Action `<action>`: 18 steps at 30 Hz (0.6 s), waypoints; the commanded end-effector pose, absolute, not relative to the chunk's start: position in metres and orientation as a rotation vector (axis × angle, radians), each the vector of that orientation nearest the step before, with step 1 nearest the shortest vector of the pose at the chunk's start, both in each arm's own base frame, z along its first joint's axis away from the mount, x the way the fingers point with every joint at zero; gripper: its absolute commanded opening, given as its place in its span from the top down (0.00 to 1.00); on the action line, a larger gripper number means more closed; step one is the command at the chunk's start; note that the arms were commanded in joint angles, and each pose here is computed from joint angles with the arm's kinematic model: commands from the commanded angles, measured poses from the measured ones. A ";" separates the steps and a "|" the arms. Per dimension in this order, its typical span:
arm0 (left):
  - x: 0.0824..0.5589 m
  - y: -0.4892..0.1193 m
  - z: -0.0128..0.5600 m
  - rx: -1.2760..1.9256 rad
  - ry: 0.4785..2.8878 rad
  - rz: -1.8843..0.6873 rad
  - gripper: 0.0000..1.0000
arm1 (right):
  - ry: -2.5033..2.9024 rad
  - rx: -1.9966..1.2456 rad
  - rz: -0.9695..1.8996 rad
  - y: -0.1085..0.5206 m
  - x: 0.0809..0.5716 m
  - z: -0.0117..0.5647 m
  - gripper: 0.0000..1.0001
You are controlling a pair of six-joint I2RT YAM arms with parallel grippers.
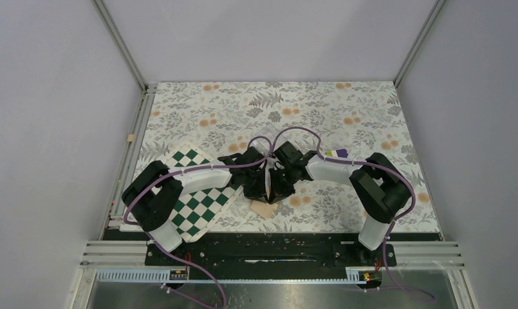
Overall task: Put the credit cards into the card holder
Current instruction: Close the card holder at the center of the board.
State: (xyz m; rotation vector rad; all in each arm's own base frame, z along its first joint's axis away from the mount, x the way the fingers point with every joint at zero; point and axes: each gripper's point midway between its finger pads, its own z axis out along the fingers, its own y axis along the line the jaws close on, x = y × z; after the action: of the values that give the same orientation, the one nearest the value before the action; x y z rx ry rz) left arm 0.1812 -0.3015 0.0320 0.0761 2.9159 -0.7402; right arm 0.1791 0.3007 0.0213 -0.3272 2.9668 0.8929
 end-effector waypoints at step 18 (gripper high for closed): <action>0.203 -0.303 0.079 0.097 2.774 -0.709 1.00 | 2.797 -0.413 0.844 0.312 0.187 0.066 1.00</action>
State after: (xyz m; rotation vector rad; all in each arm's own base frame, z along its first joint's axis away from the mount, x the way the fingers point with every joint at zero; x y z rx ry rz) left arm 0.1842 -0.2959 0.0455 0.0517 2.8839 -0.6914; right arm 0.1751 0.3048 0.0383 -0.3958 2.9129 0.8164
